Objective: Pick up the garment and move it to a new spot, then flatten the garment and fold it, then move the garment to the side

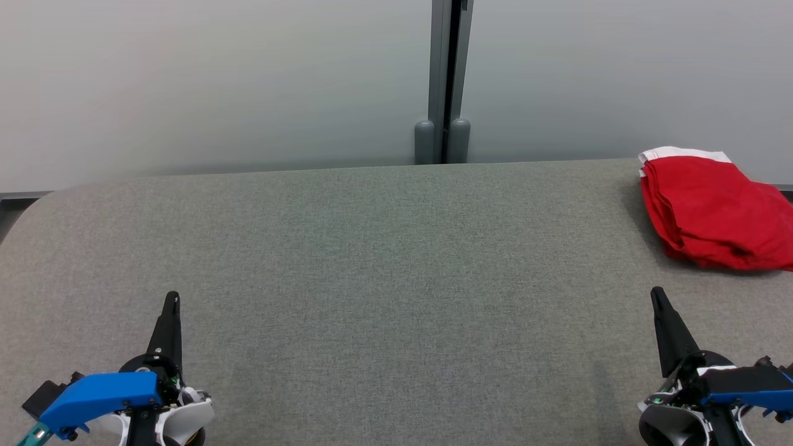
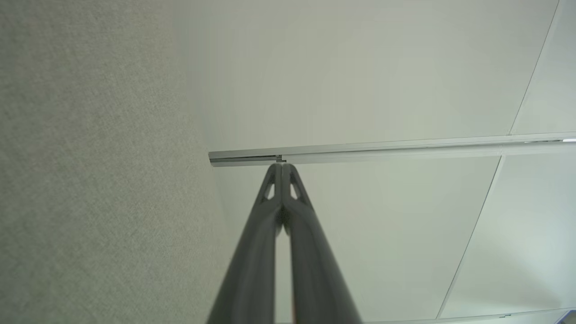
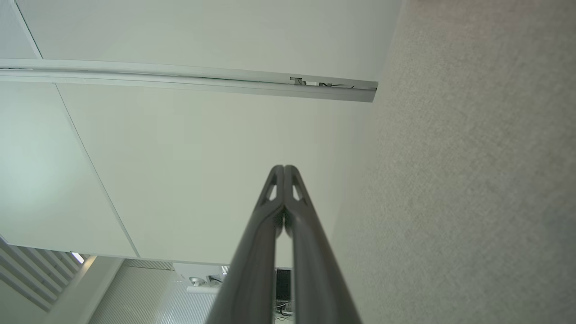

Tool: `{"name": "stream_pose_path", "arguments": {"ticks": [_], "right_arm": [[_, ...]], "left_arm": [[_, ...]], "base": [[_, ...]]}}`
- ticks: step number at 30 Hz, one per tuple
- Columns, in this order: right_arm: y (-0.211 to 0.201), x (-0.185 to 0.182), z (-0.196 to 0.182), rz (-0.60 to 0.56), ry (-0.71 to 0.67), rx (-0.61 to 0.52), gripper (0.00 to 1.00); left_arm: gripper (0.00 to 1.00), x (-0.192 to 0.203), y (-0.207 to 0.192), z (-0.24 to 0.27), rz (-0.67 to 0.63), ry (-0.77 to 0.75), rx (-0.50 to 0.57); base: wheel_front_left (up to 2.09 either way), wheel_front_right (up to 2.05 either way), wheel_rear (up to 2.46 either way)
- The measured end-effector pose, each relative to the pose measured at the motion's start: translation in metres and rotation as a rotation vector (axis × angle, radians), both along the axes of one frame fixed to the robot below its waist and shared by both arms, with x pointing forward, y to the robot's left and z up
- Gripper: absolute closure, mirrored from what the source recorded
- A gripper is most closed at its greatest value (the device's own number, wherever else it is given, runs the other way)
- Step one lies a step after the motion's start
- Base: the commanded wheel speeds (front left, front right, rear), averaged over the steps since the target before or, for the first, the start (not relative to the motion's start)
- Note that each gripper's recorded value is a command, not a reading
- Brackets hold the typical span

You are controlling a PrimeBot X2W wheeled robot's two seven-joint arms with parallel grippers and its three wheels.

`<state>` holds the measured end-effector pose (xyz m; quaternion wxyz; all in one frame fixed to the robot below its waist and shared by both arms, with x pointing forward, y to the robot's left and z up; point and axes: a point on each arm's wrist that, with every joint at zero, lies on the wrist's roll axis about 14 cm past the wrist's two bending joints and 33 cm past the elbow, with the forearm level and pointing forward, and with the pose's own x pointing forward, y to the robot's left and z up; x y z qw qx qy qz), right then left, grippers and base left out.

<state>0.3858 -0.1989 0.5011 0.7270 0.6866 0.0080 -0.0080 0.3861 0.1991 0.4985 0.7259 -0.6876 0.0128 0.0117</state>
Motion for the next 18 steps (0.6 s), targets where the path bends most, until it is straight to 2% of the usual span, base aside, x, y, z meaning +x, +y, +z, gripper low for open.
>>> {"name": "stream_pose_path", "arguments": {"ticks": [10,18], "right_arm": [[0.0002,0.0010,0.0020,0.000,-0.010,0.064,1.00],[0.0001,0.0011,0.0021,0.000,-0.010,0.064,1.00]], "left_arm": [[1.00,0.0014,0.0014,0.0054,0.003,-0.022,-0.056],[1.00,0.0014,0.0013,0.0056,0.003,-0.023,-0.057]], "base": [[0.00,0.00,0.00],[0.00,0.00,0.00]]}}
